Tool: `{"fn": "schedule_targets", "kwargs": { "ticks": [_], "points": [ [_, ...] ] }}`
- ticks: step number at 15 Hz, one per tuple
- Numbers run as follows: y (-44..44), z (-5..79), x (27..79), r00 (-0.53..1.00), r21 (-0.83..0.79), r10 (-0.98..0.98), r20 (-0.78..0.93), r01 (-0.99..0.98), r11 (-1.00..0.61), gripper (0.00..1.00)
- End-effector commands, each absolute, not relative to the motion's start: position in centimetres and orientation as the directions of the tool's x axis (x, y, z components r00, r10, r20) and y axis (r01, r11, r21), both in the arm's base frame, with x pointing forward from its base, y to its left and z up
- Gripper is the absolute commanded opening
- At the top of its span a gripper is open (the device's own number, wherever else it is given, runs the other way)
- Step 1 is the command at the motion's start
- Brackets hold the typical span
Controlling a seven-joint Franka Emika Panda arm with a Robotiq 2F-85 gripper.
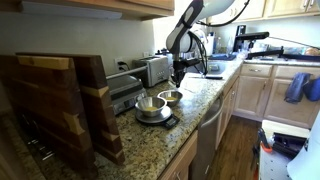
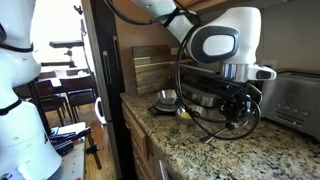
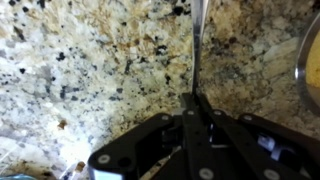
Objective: Use the spoon to get some sugar from the right bowl and put in the left bowl
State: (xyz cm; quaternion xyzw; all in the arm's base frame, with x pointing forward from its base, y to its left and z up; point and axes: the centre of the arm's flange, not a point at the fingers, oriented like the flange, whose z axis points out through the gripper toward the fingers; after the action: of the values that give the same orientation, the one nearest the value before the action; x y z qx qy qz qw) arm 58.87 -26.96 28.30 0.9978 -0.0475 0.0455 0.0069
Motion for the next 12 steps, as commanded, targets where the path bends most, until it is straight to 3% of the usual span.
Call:
{"fn": "schedule_targets", "kwargs": {
  "ticks": [1, 12],
  "points": [
    [-25.6, 31.8, 56.9, 0.996, 0.028, -0.036, 0.079, -0.038, -0.999, 0.05],
    [-17.2, 34.3, 56.1, 0.921, 0.014, 0.284, -0.266, 0.298, -0.954, 0.04]
  ]
}}
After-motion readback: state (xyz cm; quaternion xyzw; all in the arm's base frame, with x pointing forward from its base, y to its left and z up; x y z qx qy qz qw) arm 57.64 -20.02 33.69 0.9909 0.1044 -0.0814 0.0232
